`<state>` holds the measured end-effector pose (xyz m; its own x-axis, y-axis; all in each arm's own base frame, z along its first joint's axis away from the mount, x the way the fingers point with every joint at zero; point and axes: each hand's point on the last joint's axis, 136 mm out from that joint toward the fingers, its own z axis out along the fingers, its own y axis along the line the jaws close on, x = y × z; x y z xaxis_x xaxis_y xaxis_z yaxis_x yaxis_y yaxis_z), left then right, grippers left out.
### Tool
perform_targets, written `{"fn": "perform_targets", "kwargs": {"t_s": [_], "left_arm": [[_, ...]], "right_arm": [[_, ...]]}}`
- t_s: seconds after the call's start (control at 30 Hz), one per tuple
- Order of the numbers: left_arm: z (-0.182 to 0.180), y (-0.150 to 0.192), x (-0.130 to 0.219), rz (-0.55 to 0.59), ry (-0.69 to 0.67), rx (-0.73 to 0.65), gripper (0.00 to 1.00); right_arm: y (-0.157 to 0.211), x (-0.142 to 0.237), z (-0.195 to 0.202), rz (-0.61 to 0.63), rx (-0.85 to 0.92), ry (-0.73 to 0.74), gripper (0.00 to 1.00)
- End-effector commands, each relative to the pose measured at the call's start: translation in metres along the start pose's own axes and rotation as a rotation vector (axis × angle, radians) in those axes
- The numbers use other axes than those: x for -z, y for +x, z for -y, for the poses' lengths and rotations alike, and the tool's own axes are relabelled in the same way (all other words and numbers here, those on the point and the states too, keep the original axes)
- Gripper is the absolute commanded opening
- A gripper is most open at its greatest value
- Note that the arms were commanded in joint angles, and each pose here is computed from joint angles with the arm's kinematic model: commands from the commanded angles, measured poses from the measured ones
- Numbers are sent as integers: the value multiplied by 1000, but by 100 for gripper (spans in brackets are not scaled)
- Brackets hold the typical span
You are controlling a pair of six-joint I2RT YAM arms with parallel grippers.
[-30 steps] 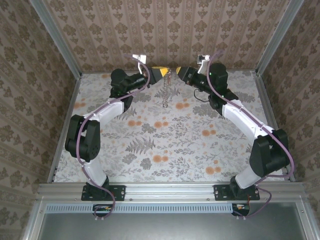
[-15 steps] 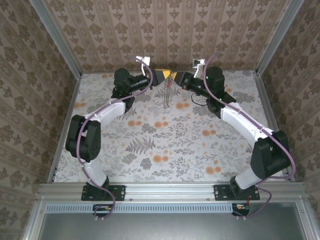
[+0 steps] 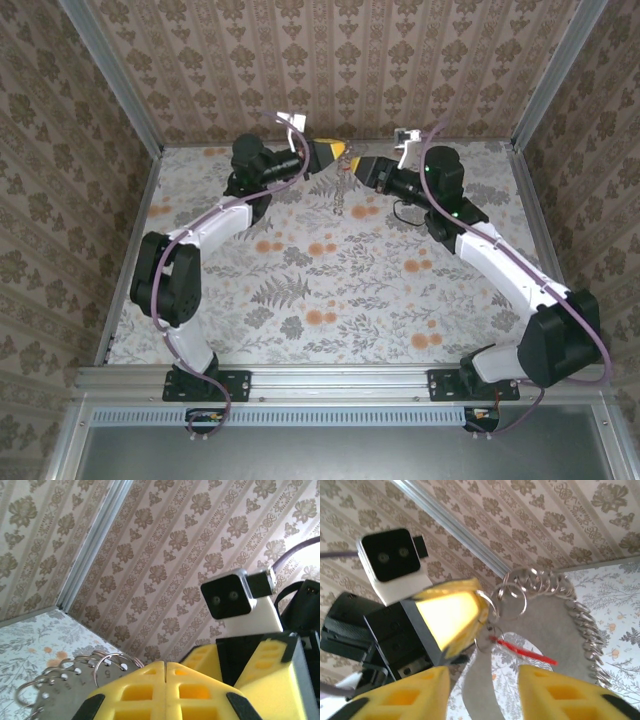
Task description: Put the keys on the keyring
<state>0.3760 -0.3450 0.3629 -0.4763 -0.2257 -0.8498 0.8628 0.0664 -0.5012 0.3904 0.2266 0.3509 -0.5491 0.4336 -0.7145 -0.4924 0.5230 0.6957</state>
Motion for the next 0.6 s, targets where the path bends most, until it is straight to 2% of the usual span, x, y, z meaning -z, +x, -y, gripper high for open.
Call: {"fn": "perform_targets", "kwargs": {"t_s": [0.0,0.27,0.57], "left_arm": [[36,-28,-2,39,52,-110,0],[36,-28,-2,47,29,-84,0],[39,-26,-4,35,18,-67,0]], "right_arm": [[-16,13,-7,54,23,-5,48],[-36,7,-23,102,-30,-110,50],[-40,-14,-21,108,-82,-203,41]]}}
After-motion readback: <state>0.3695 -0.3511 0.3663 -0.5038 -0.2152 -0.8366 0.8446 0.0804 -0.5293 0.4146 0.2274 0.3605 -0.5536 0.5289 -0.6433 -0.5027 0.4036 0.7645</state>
